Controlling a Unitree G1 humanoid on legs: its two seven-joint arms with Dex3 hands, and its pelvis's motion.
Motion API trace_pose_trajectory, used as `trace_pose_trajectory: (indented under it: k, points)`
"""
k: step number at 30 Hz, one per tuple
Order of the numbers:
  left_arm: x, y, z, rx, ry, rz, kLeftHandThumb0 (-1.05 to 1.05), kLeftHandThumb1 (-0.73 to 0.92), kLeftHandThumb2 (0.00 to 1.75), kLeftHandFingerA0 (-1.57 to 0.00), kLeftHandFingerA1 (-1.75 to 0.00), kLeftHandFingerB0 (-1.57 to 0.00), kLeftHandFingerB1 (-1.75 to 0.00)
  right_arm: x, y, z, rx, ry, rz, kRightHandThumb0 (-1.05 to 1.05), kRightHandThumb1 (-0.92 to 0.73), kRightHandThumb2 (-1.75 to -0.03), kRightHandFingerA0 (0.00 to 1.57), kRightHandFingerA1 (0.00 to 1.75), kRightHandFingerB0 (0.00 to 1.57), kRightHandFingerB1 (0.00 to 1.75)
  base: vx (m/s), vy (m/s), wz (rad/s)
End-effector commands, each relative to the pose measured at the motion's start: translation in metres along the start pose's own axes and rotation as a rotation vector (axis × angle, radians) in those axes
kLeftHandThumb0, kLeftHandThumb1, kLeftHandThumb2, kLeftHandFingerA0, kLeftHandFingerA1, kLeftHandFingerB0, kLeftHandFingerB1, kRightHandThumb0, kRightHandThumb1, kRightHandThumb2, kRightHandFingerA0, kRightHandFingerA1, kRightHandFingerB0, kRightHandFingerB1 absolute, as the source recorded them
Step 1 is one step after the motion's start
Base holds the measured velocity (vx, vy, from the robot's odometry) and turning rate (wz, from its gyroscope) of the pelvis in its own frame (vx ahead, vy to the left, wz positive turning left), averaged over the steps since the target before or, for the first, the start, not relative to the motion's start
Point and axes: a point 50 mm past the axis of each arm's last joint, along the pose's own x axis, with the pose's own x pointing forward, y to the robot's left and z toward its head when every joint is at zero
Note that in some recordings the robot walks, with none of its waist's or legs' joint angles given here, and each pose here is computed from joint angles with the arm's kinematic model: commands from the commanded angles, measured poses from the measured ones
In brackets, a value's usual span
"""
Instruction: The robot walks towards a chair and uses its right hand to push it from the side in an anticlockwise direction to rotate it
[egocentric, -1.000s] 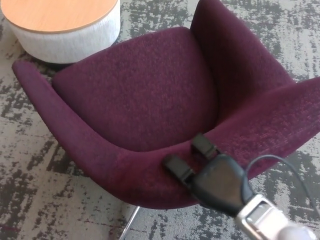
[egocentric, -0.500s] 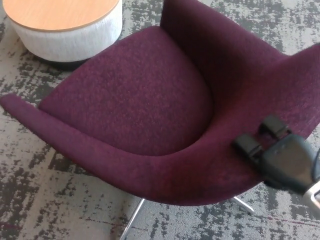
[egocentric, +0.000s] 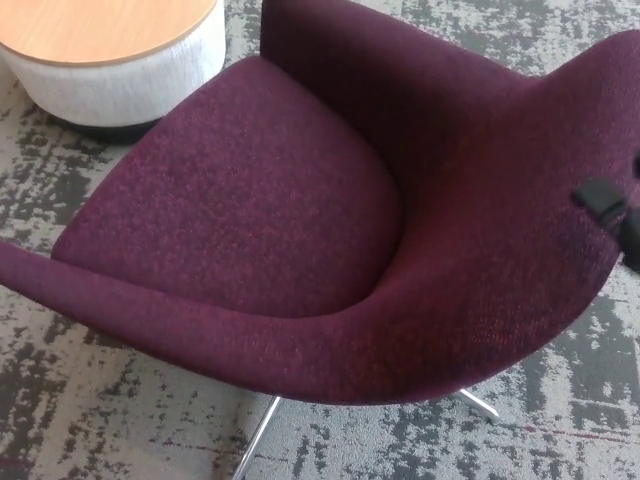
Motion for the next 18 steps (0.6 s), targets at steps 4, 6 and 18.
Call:
trace_pose_trajectory:
  k: [4,6,18]
  points:
    - [-0.005,0.018,-0.002,-0.017,-0.039,0.021,-1.05,0.29,1.28,-1.57,-1.73,-0.42,-1.20,0.018,-0.026,-0.038,-0.113,0.013,-0.050,-0.34,-0.66,-0.64,0.93,1.61,0.98,0.84,0.00,0.000,0.00]
    - [-0.005,0.020,-0.003,-0.014,-0.043,0.025,-1.05,0.30,1.24,-0.35,-1.75,-0.17,-1.60,0.022,-0.032,-0.045,-0.091,0.024,-0.045,-0.33,-0.65,-0.62,0.96,1.56,0.98,0.70,0.00,0.000,0.00]
    - [-0.005,0.018,-0.003,-0.025,-0.042,0.032,-0.35,0.10,0.99,-1.38,-1.33,-0.41,-0.85,0.054,-0.066,-0.062,-0.086,0.073,-0.131,-0.36,-0.65,-0.63,0.97,1.55,0.96,0.77,0.00,0.000,0.00]
